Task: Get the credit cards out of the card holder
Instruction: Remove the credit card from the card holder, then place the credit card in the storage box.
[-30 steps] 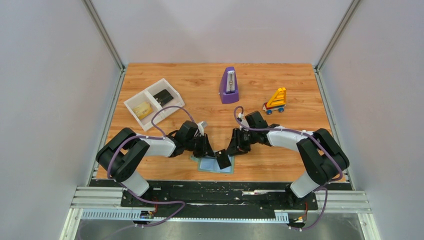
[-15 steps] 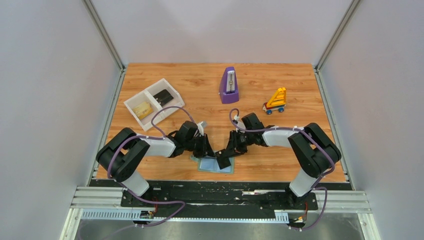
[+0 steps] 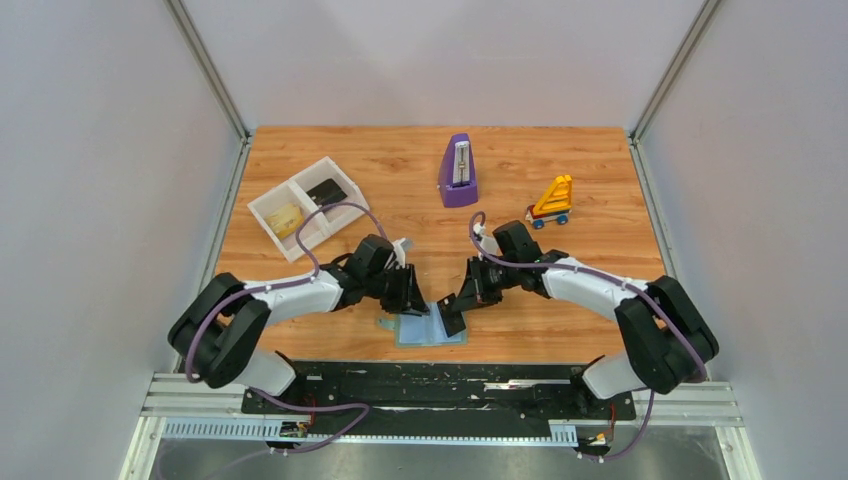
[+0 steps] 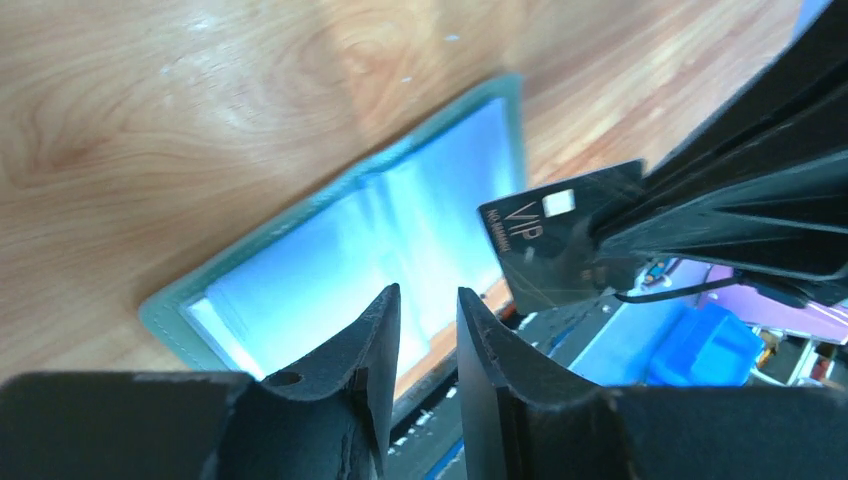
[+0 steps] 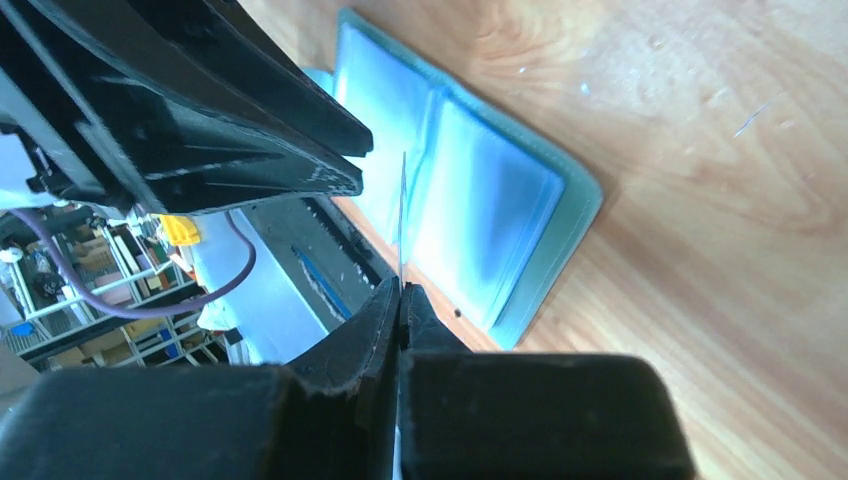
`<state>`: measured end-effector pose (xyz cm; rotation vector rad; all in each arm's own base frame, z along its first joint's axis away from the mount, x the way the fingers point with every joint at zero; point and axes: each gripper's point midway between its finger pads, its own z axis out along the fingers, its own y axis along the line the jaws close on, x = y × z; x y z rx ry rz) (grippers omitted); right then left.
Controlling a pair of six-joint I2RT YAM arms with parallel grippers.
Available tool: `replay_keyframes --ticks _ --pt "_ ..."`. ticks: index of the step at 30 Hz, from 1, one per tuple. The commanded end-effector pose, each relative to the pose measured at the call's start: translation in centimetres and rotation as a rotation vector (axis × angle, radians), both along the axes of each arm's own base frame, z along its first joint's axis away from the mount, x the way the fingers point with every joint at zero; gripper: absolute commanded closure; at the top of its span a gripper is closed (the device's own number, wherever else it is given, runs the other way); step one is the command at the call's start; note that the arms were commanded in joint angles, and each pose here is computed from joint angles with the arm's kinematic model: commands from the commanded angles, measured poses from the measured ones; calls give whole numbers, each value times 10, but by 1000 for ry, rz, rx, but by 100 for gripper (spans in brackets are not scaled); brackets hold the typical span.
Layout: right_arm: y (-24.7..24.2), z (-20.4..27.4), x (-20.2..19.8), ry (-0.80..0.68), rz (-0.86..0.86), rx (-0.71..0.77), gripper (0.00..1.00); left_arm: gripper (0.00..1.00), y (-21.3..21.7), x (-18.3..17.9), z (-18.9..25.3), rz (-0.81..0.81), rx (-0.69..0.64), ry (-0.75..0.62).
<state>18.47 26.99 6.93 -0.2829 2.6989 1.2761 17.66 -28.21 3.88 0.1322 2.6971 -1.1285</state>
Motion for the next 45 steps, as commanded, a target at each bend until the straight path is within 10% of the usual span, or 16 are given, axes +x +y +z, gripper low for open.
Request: replay_keyframes --ticks 1,12,45 --pt "1 32 -10 -67 84 80 100 62 -4 9 57 -64 -24 -138" --pt "8 116 -65 -133 389 420 100 53 -22 -21 141 -327 -255 -234" --pt "11 134 -76 -161 472 522 100 60 -34 -60 164 -490 -481 -194"
